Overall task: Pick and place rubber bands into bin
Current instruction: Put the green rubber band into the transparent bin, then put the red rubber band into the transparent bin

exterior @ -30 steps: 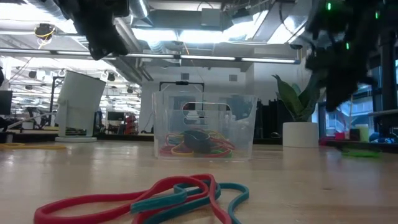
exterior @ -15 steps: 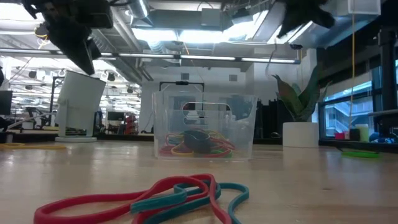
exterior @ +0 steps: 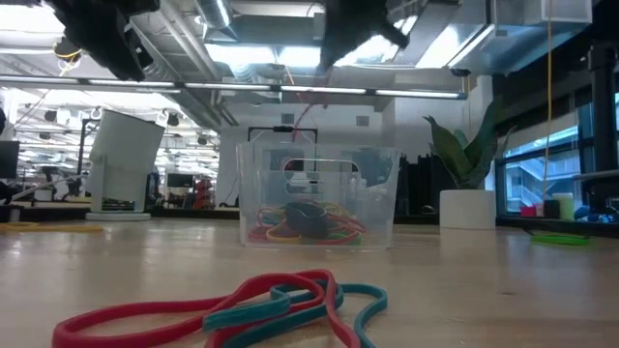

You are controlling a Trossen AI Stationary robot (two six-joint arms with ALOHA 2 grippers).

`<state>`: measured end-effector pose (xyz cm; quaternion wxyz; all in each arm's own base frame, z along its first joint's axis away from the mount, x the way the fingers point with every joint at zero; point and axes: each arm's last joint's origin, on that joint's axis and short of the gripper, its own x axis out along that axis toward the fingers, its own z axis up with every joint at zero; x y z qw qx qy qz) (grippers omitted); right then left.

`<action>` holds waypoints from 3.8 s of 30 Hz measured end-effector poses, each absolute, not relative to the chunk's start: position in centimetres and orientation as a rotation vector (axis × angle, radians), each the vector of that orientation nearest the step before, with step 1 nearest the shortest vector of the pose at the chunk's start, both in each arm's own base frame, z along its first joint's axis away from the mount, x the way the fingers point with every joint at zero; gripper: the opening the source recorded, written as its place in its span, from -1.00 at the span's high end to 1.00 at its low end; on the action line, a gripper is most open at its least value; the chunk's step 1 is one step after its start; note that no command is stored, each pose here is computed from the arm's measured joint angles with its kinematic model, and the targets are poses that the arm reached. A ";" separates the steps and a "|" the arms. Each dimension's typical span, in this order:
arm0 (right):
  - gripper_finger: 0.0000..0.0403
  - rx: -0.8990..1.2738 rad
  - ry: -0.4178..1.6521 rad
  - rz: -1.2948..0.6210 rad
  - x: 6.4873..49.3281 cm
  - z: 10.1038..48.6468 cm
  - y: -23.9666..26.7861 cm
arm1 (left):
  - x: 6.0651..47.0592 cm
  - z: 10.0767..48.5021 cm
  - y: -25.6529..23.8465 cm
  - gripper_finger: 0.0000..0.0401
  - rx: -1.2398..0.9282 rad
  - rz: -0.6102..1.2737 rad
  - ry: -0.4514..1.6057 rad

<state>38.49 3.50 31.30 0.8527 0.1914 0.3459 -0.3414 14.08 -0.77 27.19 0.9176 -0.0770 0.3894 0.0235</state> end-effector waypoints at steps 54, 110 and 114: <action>0.55 0.481 0.781 -0.352 20.3 24.6 10.1 | 28.4 28.2 -14.8 0.98 -0.050 0.063 0.967; 0.55 0.451 0.830 -0.282 17.7 21.3 10.3 | 35.5 12.4 -28.2 0.22 -0.074 0.169 1.072; 0.55 0.455 0.831 -0.285 17.7 21.2 10.3 | 35.5 11.6 -28.2 0.35 -0.071 0.169 1.095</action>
